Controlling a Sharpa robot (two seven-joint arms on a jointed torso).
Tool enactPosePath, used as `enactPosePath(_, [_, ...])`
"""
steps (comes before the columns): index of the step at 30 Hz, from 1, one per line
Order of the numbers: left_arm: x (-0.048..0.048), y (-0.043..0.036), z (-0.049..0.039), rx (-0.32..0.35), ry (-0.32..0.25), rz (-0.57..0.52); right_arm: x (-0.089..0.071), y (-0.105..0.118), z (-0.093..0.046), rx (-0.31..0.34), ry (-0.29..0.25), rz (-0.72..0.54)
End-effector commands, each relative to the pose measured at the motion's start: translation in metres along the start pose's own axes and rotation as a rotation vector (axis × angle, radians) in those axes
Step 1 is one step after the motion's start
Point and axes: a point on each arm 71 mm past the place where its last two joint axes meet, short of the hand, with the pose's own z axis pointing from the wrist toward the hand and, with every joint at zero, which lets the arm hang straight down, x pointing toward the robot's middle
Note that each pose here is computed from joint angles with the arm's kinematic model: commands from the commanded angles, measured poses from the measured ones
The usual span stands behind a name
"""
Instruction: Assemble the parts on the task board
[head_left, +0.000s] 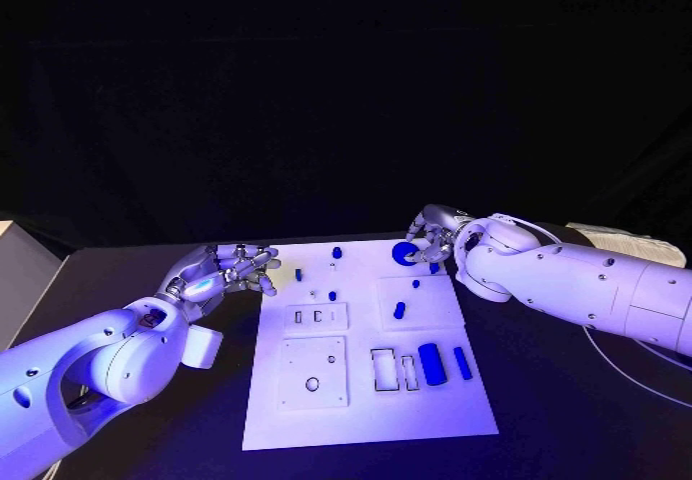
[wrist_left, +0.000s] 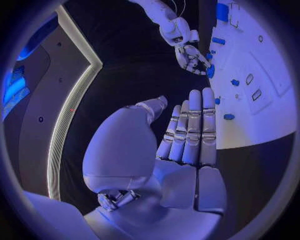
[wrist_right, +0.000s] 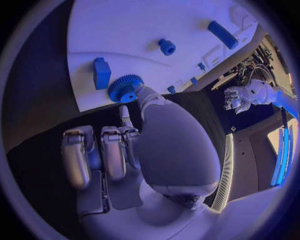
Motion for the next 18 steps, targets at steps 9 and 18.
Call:
enactPosePath(9, [0.003, -0.0005, 0.0009, 0.008, 0.023, -0.002, 0.0045, 0.0004, 0.0026, 0.009, 0.039, -0.034])
enactPosePath(18, [0.0025, -0.0005, 0.0006, 0.008, 0.022, -0.001, 0.0115, 0.0021, 0.0026, 0.008, 0.069, -0.042])
